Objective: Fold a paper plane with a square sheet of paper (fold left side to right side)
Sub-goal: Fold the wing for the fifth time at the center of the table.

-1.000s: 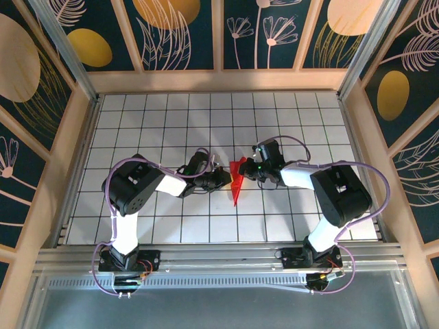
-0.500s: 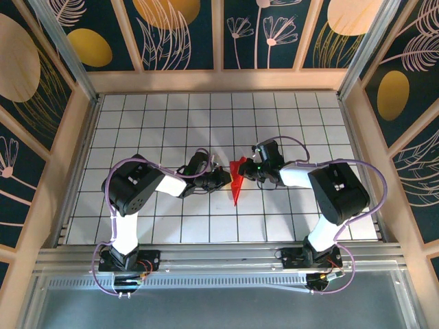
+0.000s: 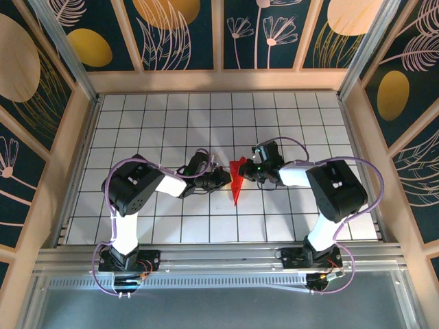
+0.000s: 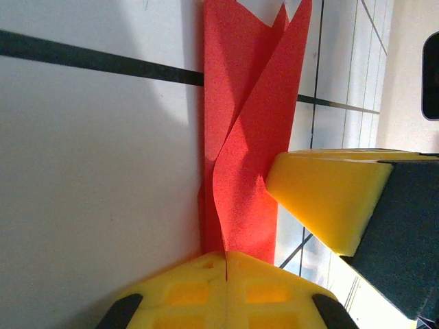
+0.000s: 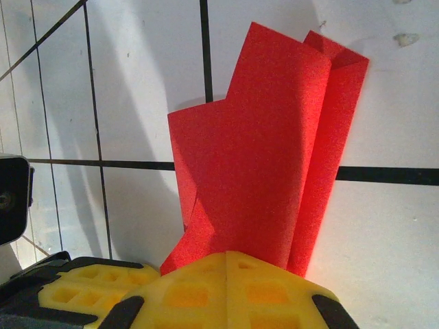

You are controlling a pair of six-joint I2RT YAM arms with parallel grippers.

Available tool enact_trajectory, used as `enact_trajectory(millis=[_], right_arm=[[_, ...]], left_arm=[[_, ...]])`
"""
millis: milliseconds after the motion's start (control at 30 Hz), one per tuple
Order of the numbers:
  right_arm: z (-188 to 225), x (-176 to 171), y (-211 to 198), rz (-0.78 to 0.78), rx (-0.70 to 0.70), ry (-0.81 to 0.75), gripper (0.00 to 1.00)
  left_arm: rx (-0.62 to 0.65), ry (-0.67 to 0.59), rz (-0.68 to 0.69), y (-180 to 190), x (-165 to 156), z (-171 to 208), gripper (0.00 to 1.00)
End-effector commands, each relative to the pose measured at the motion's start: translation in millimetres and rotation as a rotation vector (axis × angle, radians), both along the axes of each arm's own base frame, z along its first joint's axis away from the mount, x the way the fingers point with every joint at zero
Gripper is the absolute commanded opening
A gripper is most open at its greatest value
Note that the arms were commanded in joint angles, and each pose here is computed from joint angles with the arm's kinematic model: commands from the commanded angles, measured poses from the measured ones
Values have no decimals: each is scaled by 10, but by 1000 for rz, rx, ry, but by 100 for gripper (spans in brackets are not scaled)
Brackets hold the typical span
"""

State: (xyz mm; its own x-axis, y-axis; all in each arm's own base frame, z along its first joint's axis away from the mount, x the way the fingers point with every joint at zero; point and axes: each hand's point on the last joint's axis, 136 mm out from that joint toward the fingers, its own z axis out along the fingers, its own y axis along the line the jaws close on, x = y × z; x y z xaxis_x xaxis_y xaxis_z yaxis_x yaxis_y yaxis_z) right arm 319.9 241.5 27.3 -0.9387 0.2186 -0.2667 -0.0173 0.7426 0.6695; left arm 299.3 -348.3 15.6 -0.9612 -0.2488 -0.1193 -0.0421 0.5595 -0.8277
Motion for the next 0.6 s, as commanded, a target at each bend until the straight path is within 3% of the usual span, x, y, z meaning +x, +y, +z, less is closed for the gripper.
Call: enact_trajectory(millis=[0, 567], right_arm=[[-70, 3, -17, 13, -6, -3, 0], [-315, -163, -119, 13, -57, 80, 0]], left_arm=[[249, 156, 108, 536, -195, -701, 0], [214, 139, 96, 485, -186, -634, 0]])
